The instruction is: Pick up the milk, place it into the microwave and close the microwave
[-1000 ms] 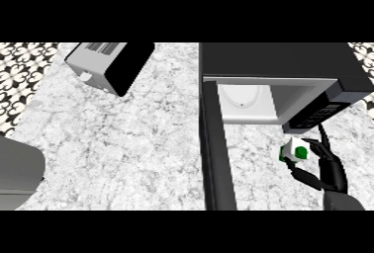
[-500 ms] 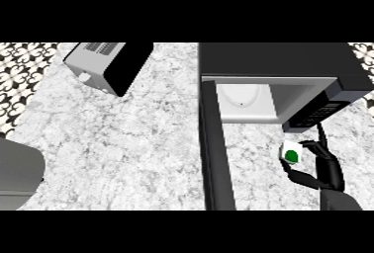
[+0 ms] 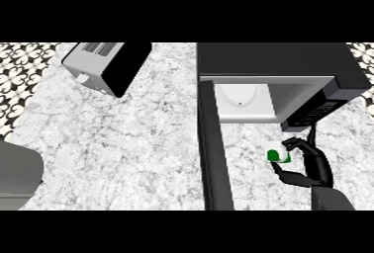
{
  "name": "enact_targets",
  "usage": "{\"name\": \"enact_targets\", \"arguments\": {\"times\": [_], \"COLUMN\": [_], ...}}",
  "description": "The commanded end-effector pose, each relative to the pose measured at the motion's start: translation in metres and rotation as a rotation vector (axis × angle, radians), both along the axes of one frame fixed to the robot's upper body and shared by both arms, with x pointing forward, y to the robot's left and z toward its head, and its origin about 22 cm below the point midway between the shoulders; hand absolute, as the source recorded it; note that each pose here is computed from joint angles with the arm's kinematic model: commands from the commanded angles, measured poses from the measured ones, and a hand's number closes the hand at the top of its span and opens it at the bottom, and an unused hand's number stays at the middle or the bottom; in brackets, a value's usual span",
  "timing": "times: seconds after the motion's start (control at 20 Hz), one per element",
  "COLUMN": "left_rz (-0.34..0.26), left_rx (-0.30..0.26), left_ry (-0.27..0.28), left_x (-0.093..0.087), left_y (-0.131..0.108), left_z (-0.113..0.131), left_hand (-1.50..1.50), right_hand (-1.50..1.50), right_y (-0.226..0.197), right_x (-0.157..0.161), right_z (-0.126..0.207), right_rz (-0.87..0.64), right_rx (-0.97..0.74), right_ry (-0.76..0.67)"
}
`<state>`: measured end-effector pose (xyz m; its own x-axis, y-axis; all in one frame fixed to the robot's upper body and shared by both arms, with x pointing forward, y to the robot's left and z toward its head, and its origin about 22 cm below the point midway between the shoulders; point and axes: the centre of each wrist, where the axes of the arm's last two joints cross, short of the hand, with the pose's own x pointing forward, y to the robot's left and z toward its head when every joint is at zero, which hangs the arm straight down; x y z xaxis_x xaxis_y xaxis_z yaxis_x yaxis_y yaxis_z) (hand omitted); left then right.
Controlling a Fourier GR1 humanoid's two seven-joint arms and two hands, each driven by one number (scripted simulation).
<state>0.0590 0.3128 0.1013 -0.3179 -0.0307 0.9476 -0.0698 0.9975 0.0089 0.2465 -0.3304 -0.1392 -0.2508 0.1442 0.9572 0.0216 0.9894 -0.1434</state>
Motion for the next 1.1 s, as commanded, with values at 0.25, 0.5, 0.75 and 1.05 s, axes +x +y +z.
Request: {"name": "enact_targets", "arguments": {"times": [0.25, 0.5, 0.75, 1.05], "left_rz": [-0.002, 0.019, 0.001, 0.009], "left_rx": [-0.015, -0.029, -0.039, -0.026], "left_ry": [-0.037, -0.044, -0.035, -0.024], "left_x": [-0.016, -0.007, -0.009, -0.011], "left_y": [-0.002, 0.005, 0.012, 0.019], "left_z": [0.016, -0.003, -0.003, 0.007], "left_hand": [-1.50, -1.50, -1.50, -1.50], "right_hand": [1.50, 1.50, 1.50, 1.50], "right_y": [0.059, 0.055, 0.105, 0.117], "right_x": [0.034, 0.054, 0.085, 0.126], "right_z": [0.032, 0.067, 0.099, 0.158], "right_rz": [0.173, 0.133, 0.079, 0.053], "right_rx": [0.018, -0.018, -0.080, -0.257], "right_ry": [-0.151, -0.176, -0.194, -0.168]}}
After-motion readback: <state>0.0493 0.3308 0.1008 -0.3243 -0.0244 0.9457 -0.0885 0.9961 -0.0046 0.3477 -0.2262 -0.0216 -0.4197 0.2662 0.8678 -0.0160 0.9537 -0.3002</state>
